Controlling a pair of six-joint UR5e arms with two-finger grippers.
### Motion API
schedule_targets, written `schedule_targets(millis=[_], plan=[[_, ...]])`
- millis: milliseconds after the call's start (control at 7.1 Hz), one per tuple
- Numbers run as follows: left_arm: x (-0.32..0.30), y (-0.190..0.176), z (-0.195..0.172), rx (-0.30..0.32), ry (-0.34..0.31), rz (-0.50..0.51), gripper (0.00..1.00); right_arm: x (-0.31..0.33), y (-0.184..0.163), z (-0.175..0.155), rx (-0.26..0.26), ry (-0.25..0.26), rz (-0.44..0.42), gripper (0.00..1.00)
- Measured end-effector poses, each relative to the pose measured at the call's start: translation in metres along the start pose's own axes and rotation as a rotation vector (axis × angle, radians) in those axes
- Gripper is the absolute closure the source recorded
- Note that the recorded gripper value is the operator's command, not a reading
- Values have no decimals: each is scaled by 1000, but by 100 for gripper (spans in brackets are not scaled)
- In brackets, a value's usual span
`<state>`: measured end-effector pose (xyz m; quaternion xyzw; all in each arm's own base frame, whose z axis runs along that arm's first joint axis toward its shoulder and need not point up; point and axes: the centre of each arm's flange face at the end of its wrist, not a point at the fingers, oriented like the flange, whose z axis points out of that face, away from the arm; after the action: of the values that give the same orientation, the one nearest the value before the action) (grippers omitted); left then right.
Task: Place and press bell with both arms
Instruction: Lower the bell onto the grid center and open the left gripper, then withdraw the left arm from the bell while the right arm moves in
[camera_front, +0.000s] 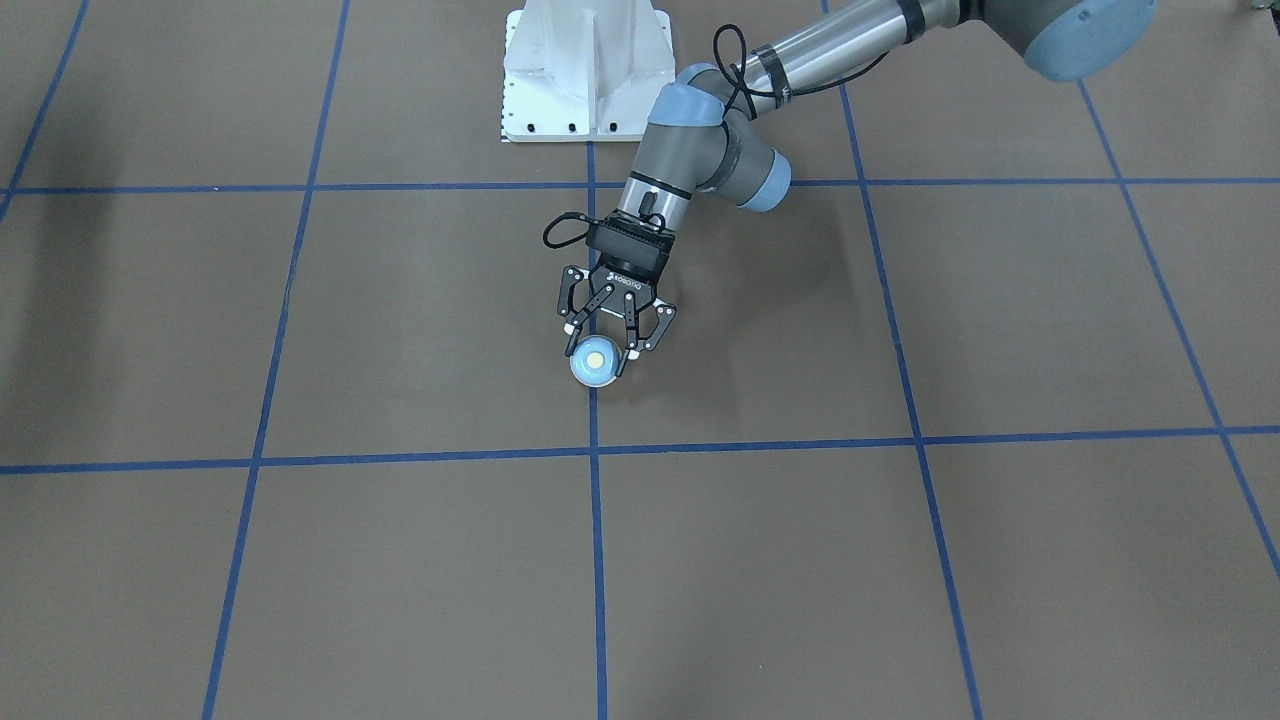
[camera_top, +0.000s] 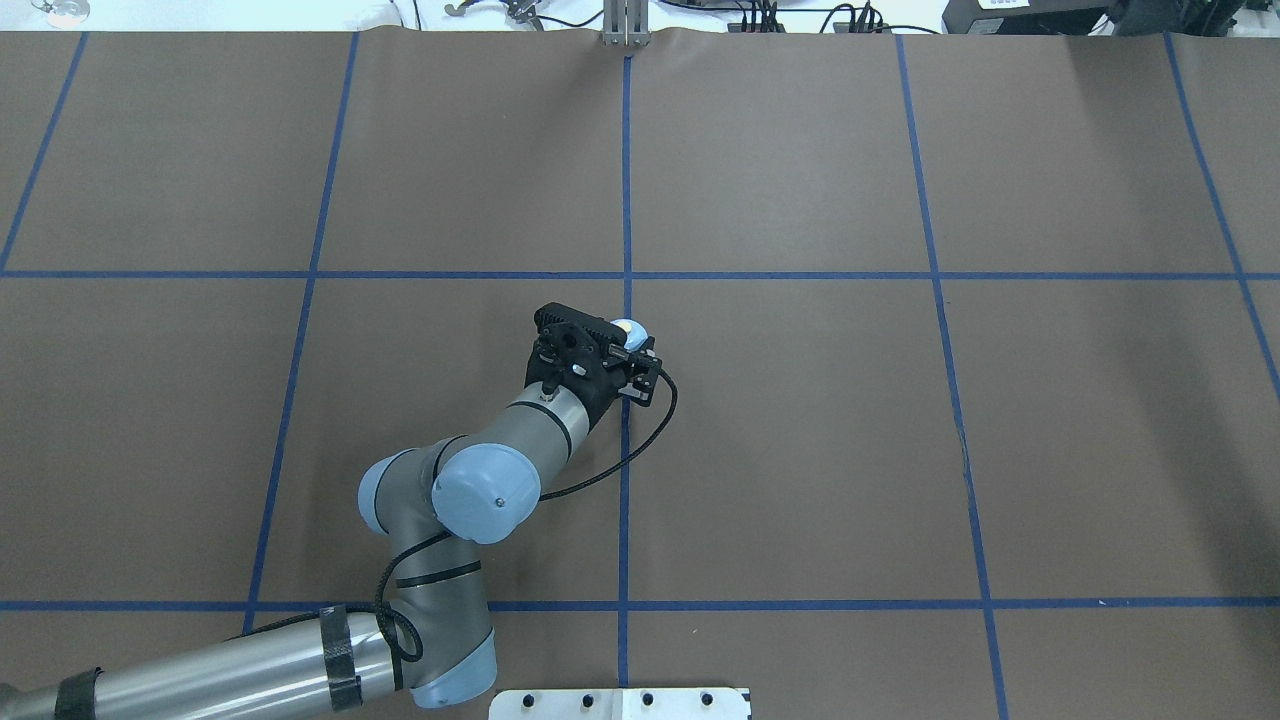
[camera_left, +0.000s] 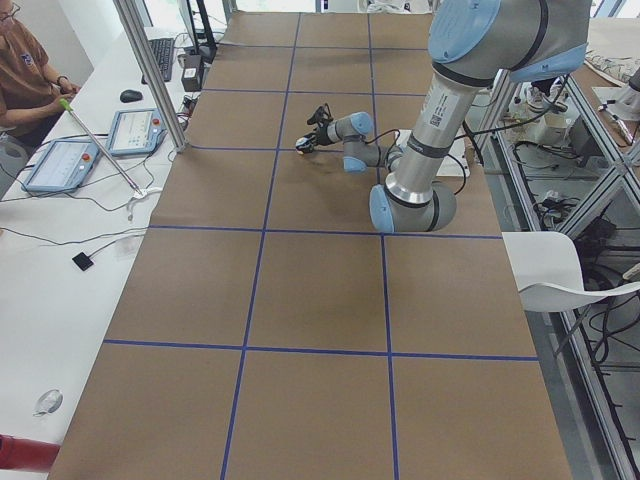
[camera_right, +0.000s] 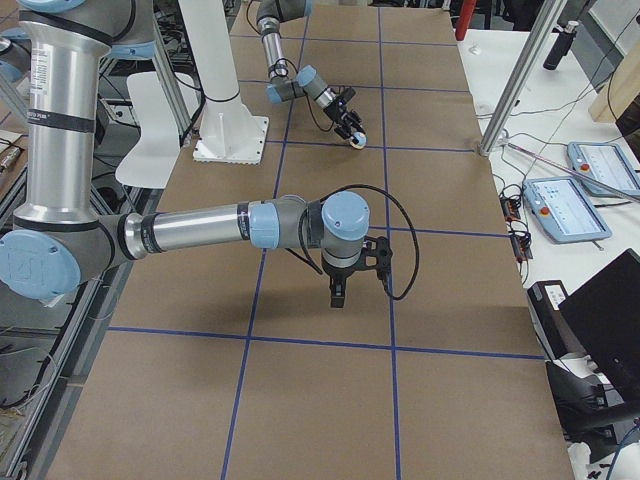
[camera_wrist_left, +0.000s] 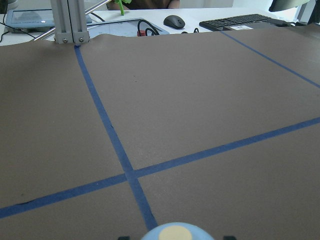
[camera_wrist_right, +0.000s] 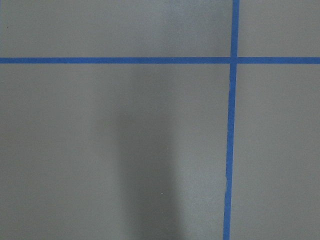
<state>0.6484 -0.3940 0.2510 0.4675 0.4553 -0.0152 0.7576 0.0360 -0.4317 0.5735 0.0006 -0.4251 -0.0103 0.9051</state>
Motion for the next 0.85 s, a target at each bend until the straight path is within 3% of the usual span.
schedule_targets(millis=[141, 845], plan=[[4, -2, 0, 3, 5, -7, 0, 0, 0, 0, 0, 0, 0, 0], [15, -27, -14, 42, 48, -48, 0, -7, -6, -5, 13, 1, -15, 0]])
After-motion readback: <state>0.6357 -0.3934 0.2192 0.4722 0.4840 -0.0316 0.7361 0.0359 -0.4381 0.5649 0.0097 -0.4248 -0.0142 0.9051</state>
